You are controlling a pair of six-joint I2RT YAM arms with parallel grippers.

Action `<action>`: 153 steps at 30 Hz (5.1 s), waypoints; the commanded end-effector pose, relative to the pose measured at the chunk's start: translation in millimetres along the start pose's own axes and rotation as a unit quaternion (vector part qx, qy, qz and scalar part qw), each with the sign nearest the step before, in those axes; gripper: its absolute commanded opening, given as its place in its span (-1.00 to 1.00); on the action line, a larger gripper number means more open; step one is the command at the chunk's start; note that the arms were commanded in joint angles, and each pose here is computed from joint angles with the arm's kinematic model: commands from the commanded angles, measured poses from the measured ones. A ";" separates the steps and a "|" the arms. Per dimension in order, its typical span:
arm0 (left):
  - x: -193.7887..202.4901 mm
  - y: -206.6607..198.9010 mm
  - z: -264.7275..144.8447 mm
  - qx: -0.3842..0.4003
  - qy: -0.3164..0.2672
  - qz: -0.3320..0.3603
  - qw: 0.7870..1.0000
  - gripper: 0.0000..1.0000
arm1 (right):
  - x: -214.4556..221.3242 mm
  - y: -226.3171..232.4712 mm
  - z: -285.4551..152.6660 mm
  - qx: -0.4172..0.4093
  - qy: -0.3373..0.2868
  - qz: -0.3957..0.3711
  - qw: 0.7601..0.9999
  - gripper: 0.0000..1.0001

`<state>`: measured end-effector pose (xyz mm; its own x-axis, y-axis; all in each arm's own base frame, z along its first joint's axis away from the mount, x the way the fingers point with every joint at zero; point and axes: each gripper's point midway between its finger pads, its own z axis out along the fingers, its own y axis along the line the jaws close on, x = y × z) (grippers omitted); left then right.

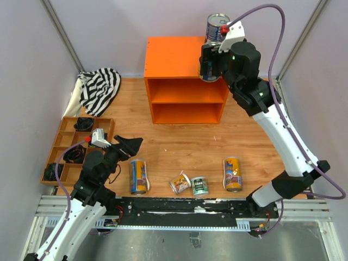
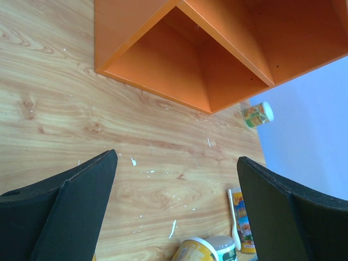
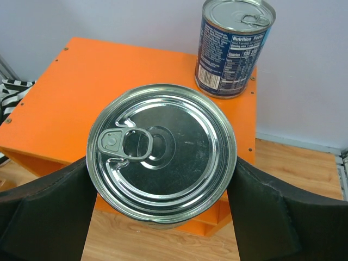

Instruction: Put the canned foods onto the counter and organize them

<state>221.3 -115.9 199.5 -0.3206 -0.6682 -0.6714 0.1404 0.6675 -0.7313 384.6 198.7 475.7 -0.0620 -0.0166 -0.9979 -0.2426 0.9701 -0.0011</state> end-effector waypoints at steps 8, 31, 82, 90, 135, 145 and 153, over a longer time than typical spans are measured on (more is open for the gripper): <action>-6.9 -9.1 -0.6 0.019 -0.011 0.019 1.000 0.93 | -86.9 -29.4 12.1 0.021 -0.095 0.072 0.993 -0.99; -1.4 -5.9 2.4 0.018 -0.003 0.021 1.000 0.93 | -73.1 -60.4 52.0 0.063 -0.071 0.031 0.995 -0.99; 0.1 -5.7 4.5 0.009 0.007 0.014 1.000 0.96 | -54.6 -62.8 51.7 0.025 -0.052 0.041 0.998 0.95; -1.2 -5.5 0.7 0.008 0.004 0.008 1.000 0.96 | -53.9 -47.0 9.3 0.011 -0.070 0.031 0.997 0.94; 6.9 -15.7 -9.7 0.054 0.011 -0.009 0.998 0.96 | 393.0 -78.5 -171.3 0.141 0.366 0.053 0.918 0.99; 8.4 -16.5 -8.4 0.057 0.013 -0.012 0.998 0.96 | 417.3 -72.6 -180.2 0.125 0.398 0.068 0.906 0.99; 10.5 -15.8 -6.7 0.059 0.015 -0.015 0.998 0.96 | 437.0 -71.8 -189.4 0.123 0.420 0.068 0.896 1.00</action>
<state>210.6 -126.4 193.4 -0.3625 -0.6715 -0.6463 0.1927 0.6245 -0.7569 196.7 78.0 62.1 -0.7913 0.0079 -0.6114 0.0170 0.9998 -0.0091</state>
